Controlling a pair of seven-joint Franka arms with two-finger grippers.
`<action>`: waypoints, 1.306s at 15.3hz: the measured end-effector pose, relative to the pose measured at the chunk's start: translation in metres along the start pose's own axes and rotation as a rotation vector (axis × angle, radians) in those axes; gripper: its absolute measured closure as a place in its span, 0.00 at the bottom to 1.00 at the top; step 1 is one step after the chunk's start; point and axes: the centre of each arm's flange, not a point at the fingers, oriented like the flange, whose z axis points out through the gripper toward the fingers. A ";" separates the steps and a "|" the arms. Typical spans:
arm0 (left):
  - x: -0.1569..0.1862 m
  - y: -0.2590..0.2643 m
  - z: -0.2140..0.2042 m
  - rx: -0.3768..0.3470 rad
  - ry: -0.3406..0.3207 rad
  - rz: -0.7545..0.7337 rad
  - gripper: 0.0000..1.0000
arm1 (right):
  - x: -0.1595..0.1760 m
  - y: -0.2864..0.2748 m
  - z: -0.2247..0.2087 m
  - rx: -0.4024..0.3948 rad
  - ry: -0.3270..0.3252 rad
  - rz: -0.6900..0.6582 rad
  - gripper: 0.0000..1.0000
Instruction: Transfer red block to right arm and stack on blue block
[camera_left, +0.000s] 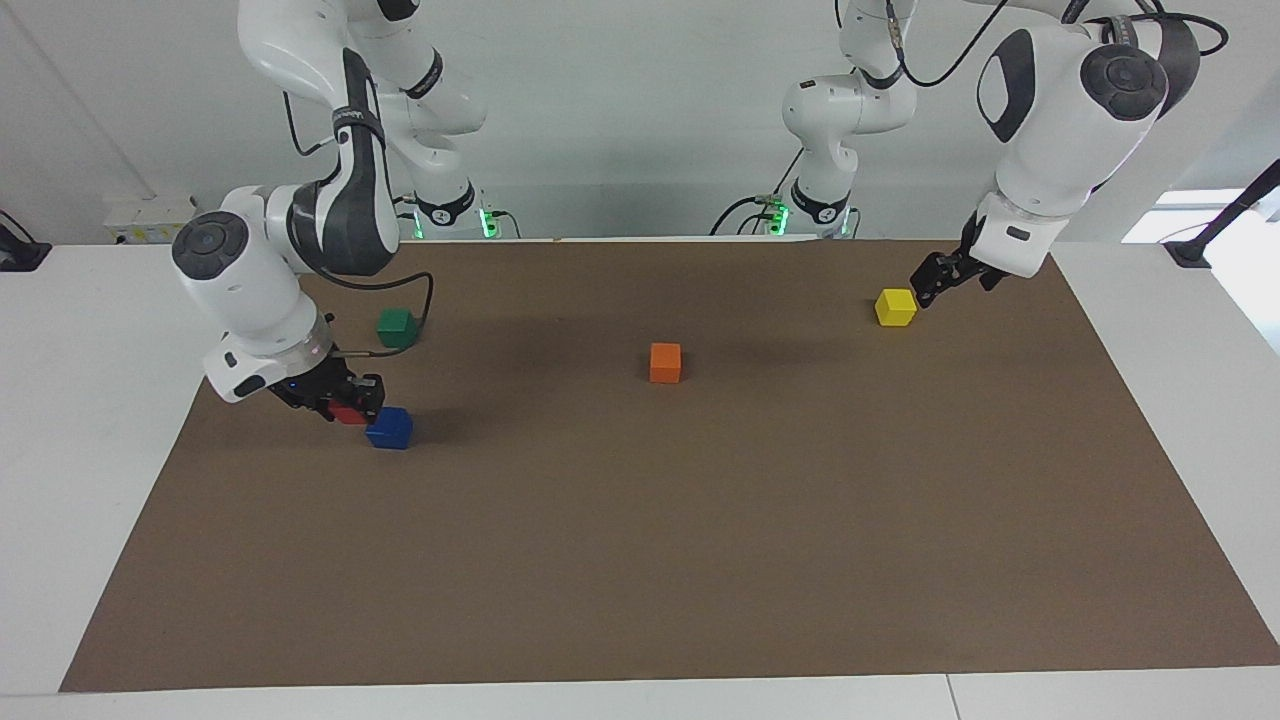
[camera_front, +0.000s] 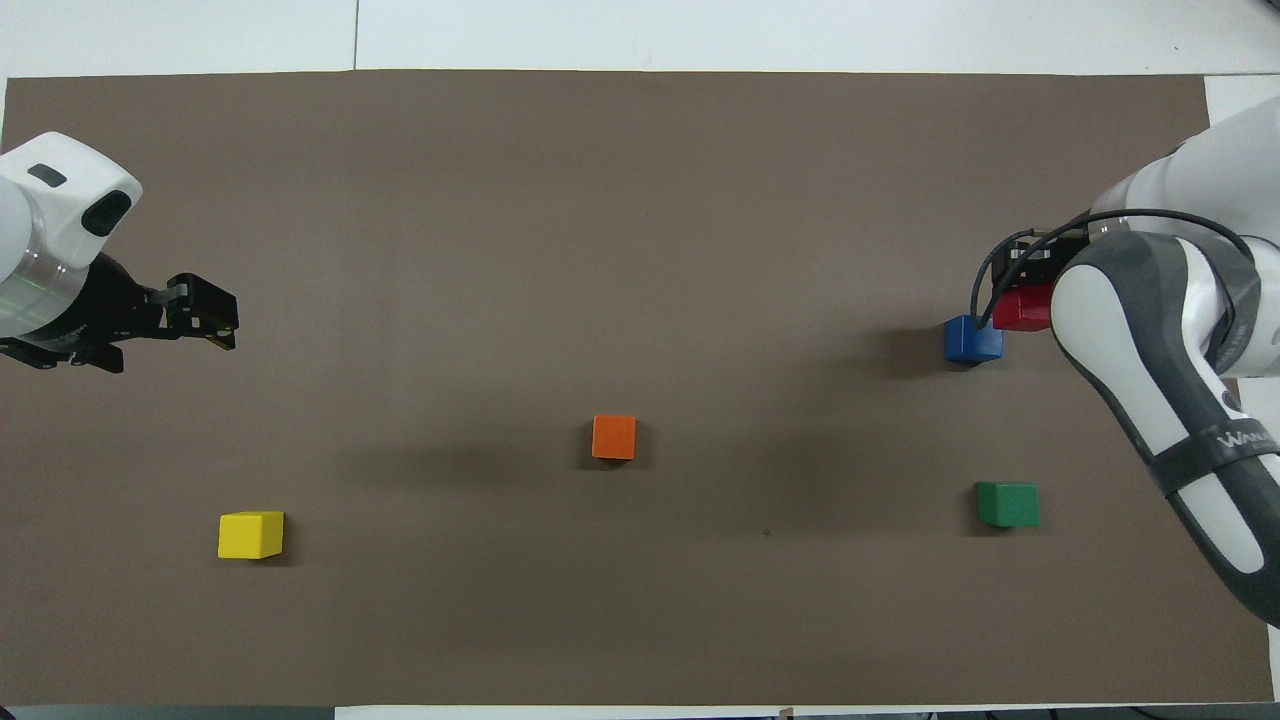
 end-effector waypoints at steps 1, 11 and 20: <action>-0.001 0.004 -0.001 0.000 0.003 0.007 0.00 | 0.000 -0.002 0.007 -0.005 0.002 -0.006 0.42; -0.001 -0.023 -0.033 -0.093 0.069 0.068 0.00 | -0.006 -0.009 0.032 -0.019 -0.009 -0.011 0.42; 0.001 -0.017 -0.045 -0.102 0.116 0.086 0.00 | -0.009 -0.005 0.044 -0.022 -0.032 0.030 0.42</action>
